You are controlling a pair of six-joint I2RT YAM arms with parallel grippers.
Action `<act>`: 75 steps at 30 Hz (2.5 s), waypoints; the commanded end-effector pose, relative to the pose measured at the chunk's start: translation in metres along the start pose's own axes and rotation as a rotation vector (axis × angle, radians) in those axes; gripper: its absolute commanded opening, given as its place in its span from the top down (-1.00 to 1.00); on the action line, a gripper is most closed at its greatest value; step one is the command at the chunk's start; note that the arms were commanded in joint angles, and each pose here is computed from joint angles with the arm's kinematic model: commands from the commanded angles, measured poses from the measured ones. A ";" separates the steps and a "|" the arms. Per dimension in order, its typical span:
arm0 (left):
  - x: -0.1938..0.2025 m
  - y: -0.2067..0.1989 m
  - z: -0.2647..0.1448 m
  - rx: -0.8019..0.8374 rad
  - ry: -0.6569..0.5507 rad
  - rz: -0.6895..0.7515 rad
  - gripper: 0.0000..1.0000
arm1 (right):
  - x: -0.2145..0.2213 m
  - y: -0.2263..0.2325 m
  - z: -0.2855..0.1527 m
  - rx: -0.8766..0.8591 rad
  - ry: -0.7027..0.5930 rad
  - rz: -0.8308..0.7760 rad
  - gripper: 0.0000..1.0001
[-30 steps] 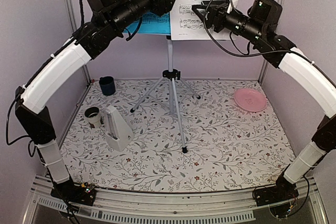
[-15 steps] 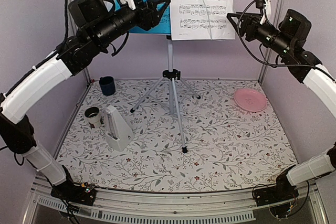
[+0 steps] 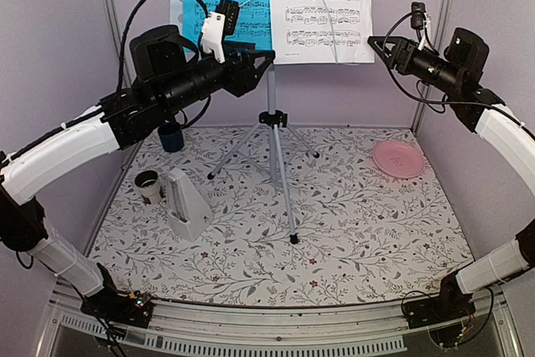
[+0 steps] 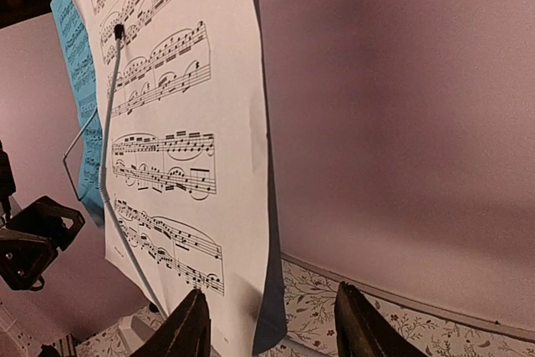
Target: Set up the instrument practice props
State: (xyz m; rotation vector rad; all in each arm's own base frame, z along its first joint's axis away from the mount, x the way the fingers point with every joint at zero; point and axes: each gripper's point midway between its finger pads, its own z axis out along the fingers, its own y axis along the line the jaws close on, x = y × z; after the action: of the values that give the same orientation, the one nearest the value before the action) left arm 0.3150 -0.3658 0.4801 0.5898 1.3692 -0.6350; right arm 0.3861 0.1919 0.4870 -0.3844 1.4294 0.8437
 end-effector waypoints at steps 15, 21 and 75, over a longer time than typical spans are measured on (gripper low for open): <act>-0.016 0.008 0.037 -0.097 -0.002 -0.097 0.03 | 0.000 0.004 0.018 -0.104 -0.004 0.063 0.24; -0.014 0.009 0.045 -0.109 0.016 -0.099 0.14 | 0.001 0.004 0.018 -0.104 -0.004 0.065 0.35; -0.035 0.004 0.011 -0.152 -0.018 0.053 -0.20 | -0.008 -0.010 0.009 0.017 -0.042 0.010 -0.09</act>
State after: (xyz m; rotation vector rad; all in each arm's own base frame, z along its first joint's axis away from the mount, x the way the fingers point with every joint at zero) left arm 0.3406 -0.3840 0.5104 0.4999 1.3933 -0.4809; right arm 0.4122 0.2032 0.4694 -0.3692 1.4539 0.9129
